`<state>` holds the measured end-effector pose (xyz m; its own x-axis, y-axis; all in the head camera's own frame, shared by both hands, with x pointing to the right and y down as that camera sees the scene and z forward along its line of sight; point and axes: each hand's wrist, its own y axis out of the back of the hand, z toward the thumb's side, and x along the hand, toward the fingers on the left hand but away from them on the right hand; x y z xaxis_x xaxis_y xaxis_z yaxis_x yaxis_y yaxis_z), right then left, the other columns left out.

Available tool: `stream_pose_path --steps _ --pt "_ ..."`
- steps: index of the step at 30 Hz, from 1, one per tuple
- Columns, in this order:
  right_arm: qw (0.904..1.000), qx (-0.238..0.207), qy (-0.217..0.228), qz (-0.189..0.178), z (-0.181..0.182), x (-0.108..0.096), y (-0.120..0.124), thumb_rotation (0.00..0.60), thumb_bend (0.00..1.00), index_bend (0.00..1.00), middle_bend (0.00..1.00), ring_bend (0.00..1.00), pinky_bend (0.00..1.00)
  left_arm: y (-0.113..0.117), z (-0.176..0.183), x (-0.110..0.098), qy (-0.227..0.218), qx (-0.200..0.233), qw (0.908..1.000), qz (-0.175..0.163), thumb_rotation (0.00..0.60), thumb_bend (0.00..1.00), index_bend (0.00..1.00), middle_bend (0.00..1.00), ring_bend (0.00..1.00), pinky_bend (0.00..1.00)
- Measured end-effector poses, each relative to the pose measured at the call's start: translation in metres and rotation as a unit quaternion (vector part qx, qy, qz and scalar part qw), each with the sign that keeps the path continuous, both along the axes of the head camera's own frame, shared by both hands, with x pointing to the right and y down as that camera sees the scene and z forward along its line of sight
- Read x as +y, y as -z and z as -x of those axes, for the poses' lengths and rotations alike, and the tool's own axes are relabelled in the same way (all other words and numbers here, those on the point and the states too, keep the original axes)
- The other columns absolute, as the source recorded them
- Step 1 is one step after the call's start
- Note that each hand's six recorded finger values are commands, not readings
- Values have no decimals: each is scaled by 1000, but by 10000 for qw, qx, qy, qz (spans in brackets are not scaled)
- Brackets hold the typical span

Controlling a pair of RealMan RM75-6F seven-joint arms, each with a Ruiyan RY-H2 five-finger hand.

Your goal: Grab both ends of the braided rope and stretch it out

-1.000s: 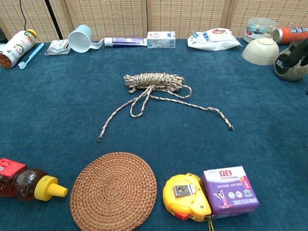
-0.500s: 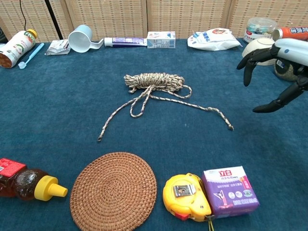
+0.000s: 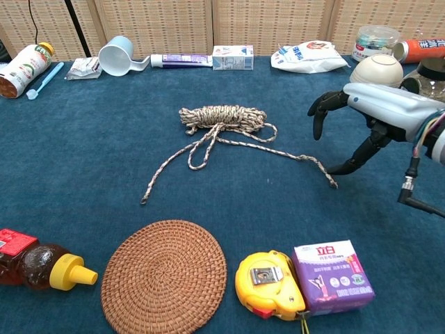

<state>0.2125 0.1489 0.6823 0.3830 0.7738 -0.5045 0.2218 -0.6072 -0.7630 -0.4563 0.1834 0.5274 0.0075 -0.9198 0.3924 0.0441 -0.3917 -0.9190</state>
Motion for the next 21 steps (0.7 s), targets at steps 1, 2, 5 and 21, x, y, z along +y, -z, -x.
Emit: stream_pose_path --steps 1,2,5,21 --pt "10000 3 7 -5 2 -1 -2 600 145 453 199 143 0 0 1 0 10 -4 10000 -1 600 358 250 148 170 138" --pt "10000 16 17 -6 3 -1 -4 600 155 456 199 143 0 0 2 0 26 -12 10000 -1 600 358 250 148 170 138" --pt "10000 72 40 -12 6 -2 -9 600 166 462 199 138 0 0 5 0 48 -34 10000 3 600 359 250 148 170 138" --pt "9994 334 -29 51 5 0 -36 600 166 468 199 131 0 -1 4 1 47 -51 10000 34 600 359 250 148 170 138"
